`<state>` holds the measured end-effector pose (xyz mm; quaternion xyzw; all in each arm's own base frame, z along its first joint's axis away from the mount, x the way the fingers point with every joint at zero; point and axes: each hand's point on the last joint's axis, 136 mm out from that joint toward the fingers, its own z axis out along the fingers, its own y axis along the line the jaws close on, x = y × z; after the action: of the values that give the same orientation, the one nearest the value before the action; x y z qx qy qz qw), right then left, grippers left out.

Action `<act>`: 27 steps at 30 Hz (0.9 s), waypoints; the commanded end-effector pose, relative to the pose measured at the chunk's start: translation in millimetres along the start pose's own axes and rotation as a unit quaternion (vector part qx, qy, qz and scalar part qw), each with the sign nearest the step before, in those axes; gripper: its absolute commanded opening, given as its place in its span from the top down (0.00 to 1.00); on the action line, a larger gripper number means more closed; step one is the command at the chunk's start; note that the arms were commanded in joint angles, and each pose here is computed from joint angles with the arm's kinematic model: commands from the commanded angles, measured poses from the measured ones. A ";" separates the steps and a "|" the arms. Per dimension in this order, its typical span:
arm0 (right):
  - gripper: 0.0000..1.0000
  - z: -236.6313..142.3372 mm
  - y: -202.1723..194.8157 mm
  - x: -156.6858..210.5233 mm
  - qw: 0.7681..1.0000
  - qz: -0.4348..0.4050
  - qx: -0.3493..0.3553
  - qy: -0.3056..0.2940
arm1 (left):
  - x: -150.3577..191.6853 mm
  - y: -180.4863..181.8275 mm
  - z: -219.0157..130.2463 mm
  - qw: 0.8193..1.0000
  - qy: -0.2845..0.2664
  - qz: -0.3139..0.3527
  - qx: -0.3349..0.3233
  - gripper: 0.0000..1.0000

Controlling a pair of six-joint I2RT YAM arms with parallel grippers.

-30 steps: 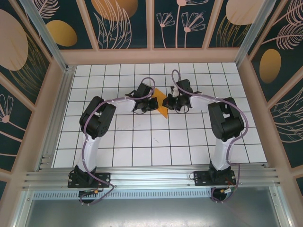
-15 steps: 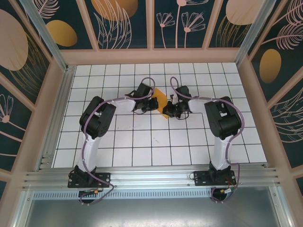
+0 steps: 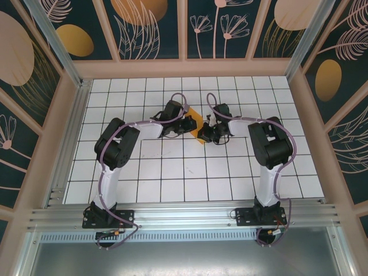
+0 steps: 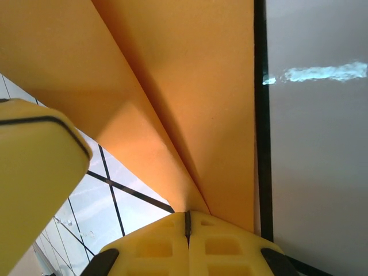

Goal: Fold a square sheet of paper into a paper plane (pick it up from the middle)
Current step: Fourth fold the wing at the center of the table.

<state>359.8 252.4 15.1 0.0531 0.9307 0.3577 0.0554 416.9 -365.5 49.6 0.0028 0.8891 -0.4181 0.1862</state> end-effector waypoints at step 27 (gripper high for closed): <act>0.98 26.2 -97.9 77.3 0.977 0.100 0.169 0.080 | -23.8 64.3 16.4 0.983 -0.028 -0.020 -0.179 0.85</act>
<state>357.7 253.7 10.8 0.0704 0.9323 0.3500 0.0576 441.7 -353.6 19.6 -0.0390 0.9320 -0.3046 0.1925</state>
